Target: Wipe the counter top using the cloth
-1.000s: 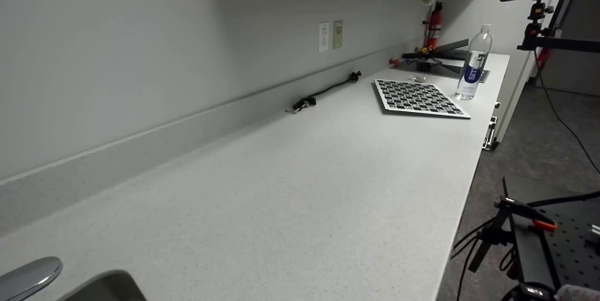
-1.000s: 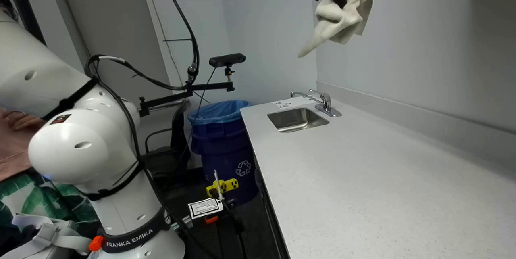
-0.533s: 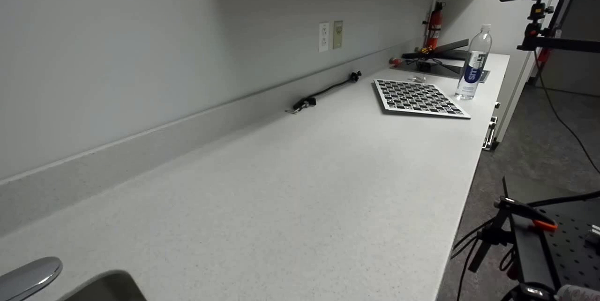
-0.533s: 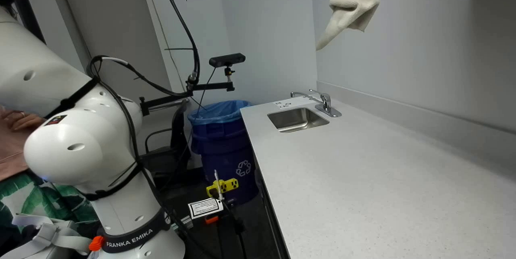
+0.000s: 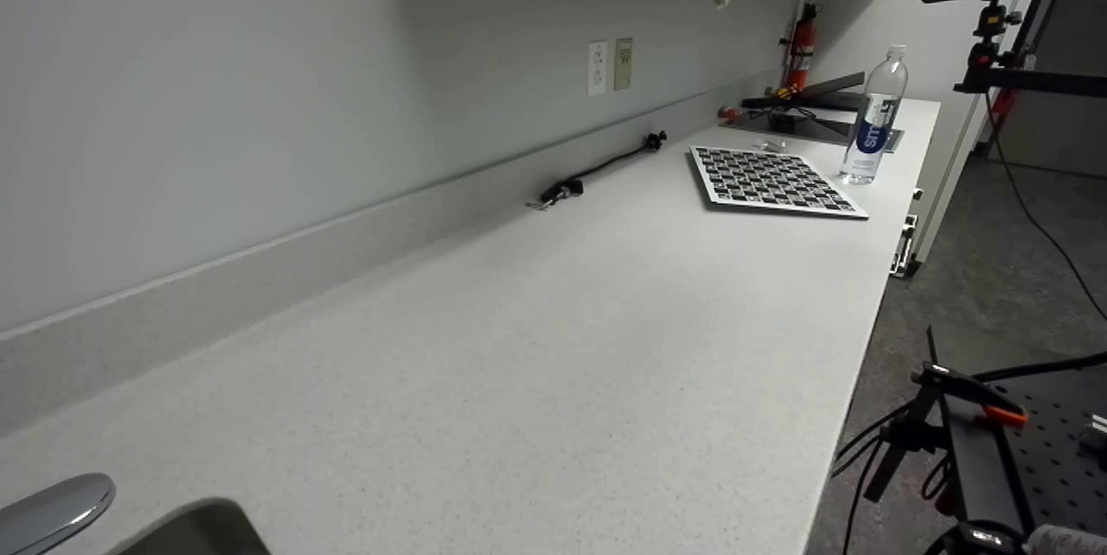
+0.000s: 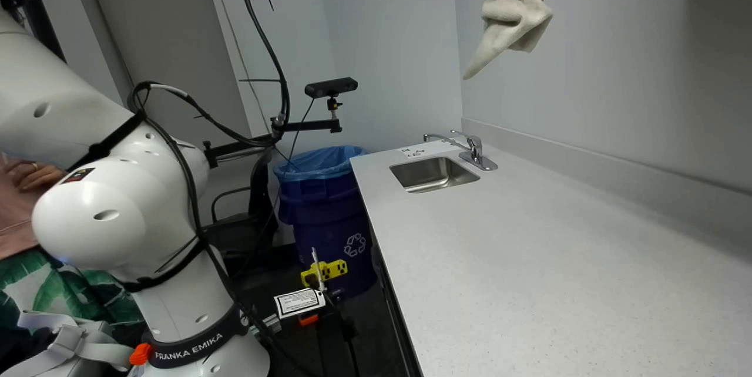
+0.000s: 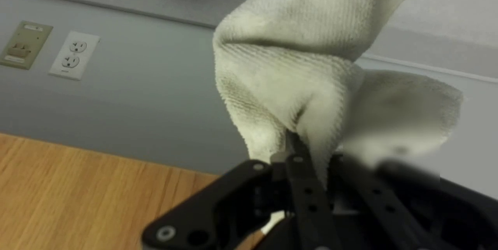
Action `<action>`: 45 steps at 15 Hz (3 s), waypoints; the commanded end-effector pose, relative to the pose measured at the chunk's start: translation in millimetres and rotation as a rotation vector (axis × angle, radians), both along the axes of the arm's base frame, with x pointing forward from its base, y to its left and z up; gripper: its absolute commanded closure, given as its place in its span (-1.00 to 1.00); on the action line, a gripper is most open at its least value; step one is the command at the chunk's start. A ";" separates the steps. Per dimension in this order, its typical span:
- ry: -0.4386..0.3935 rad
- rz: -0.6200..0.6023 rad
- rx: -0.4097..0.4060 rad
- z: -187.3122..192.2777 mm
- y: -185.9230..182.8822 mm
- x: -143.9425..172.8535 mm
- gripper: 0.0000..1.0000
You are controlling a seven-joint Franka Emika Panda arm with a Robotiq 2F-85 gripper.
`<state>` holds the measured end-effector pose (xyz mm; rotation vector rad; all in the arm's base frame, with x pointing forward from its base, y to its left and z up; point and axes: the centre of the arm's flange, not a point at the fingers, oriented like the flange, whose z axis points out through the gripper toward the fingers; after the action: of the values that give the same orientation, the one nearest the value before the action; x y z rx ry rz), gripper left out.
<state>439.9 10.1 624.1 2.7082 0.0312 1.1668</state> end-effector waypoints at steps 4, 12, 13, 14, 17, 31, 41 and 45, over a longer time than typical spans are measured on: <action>0.117 -0.035 -0.039 -0.1 0.1 -15.8 0.96; -0.047 -0.022 -0.112 8.6 -2.6 -13.3 0.96; -0.098 -0.016 -0.127 11.3 -3.1 -11.7 0.96; -0.153 -0.003 -0.136 13.7 -3.3 -10.0 0.96; -0.302 0.027 -0.165 20.0 -4.9 -6.9 0.96; -0.731 0.134 -0.167 13.2 -5.4 -12.3 0.96; -0.928 0.156 -0.151 18.0 -3.4 -11.6 0.96; -0.812 0.131 -0.147 13.6 -4.2 -16.1 0.96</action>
<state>412.1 5.3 635.8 1.8876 0.1742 2.1761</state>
